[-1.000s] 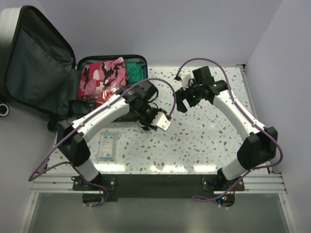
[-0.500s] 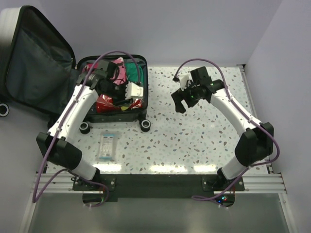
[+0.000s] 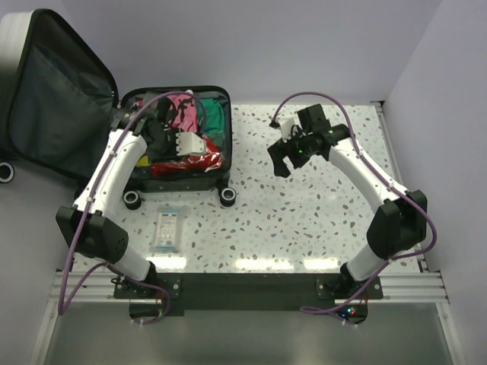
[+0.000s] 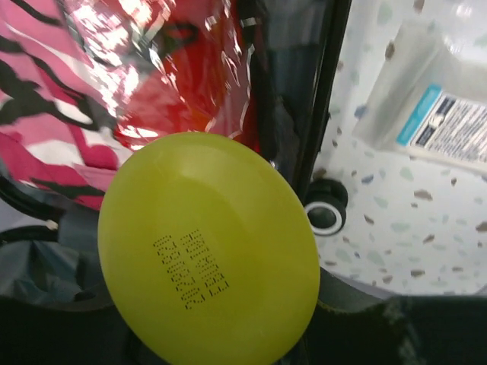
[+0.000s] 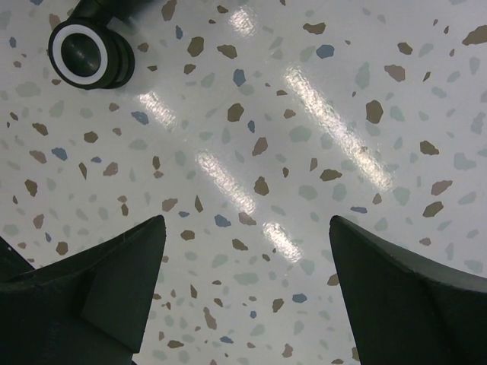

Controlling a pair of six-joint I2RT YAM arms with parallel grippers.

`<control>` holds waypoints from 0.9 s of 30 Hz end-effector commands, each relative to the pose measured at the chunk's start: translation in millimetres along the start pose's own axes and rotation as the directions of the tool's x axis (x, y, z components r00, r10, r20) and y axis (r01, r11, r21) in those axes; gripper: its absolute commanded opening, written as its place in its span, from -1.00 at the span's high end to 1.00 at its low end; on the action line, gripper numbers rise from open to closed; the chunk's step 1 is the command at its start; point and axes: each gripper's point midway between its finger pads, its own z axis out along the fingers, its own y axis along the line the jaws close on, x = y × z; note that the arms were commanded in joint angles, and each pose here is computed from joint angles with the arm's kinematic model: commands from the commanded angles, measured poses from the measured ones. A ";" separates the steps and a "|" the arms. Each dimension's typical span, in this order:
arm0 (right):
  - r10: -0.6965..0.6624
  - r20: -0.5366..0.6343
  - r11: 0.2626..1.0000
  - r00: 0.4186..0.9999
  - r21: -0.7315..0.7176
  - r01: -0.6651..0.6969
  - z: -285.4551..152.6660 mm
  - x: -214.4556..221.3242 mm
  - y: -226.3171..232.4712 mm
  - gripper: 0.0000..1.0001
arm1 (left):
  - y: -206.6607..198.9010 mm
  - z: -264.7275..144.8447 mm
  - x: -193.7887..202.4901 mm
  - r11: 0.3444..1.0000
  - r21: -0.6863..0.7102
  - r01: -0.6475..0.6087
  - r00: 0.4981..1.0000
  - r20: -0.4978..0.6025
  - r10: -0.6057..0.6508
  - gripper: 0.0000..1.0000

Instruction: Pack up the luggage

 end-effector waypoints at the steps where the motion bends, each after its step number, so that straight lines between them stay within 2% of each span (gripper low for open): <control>1: -0.016 0.059 1.000 0.998 -0.017 0.017 -4.3 -20.2 0.1 -0.83 | 7.8 3.3 43.9 0.999 -0.025 -0.023 0.973 -0.231 0.017 1.00; 5: -0.016 0.064 1.000 0.998 -0.016 0.017 -6.2 -19.6 1.6 -0.83 | 14.4 28.6 57.9 0.999 0.004 0.038 0.952 -0.303 -0.035 1.00; 10: -0.013 0.062 1.000 0.998 -0.011 0.013 -10.2 -12.1 3.7 -0.83 | 25.5 51.7 60.2 1.000 -0.007 0.020 0.947 -0.321 -0.021 1.00; 12: -0.015 0.059 1.000 0.998 -0.006 0.016 -11.1 -10.3 3.2 -0.83 | 21.0 64.2 62.7 0.999 0.036 0.016 0.943 -0.333 -0.003 1.00; 14: -0.022 0.057 1.000 0.998 0.000 0.023 -13.3 -8.9 3.6 -0.84 | 19.5 71.3 63.0 0.999 0.050 0.015 0.943 -0.332 0.003 0.48; 15: -0.023 0.055 1.000 0.998 0.008 0.023 -14.1 -8.3 1.9 -0.84 | 18.7 71.4 61.5 0.998 0.059 0.009 0.946 -0.323 0.011 0.09; 16: -0.026 0.054 1.000 0.998 0.010 0.025 -14.9 -7.8 1.9 -0.85 | 14.6 71.8 56.8 0.997 0.079 0.012 0.956 -0.295 0.012 -0.04; 17: -0.027 0.056 1.000 0.998 0.013 0.026 -16.1 -7.9 1.7 -0.85 | 14.1 68.8 52.2 0.996 0.084 0.010 0.963 -0.269 0.013 -0.36; 18: -0.028 0.056 1.000 0.998 0.012 0.028 -15.8 -7.7 1.8 -0.86 | 17.9 62.2 46.3 0.997 0.074 0.009 0.970 -0.242 0.009 -0.88; 19: -0.029 0.060 1.000 0.998 0.011 0.029 -16.4 -8.1 2.2 -0.86 | 10.8 59.2 37.1 0.994 0.107 0.015 0.982 -0.188 0.006 -1.00; 21: -0.028 0.064 1.000 0.998 0.002 0.028 -16.0 -8.8 3.9 -0.86 | 8.6 44.1 17.3 0.994 0.106 0.011 0.997 -0.078 -0.003 -1.00; 23: -0.031 0.070 1.000 0.997 -0.004 0.031 -14.5 -10.0 4.9 -0.86 | 2.3 27.8 9.7 0.996 0.092 -0.004 1.000 -0.018 0.006 -1.00; 24: -0.028 0.067 1.000 0.997 -0.007 0.029 -12.3 -9.6 4.2 -0.86 | -5.8 26.6 8.3 0.994 0.110 -0.023 1.000 0.009 0.022 -1.00; 25: -0.027 0.064 1.000 0.998 -0.013 0.028 -11.5 -10.0 4.7 -0.86 | -14.7 22.0 0.5 0.991 0.131 -0.029 0.996 0.087 0.018 -1.00; 26: -0.025 0.058 1.000 0.998 -0.015 0.026 -10.2 -9.4 4.5 -0.86 | -20.2 5.1 -4.4 0.995 0.095 -0.042 0.990 0.140 0.028 -1.00; 27: -0.023 0.054 0.999 0.998 -0.021 0.024 -8.3 -9.0 4.8 -0.86 | -40.8 9.9 -10.2 0.986 0.133 -0.098 0.975 0.209 0.069 -1.00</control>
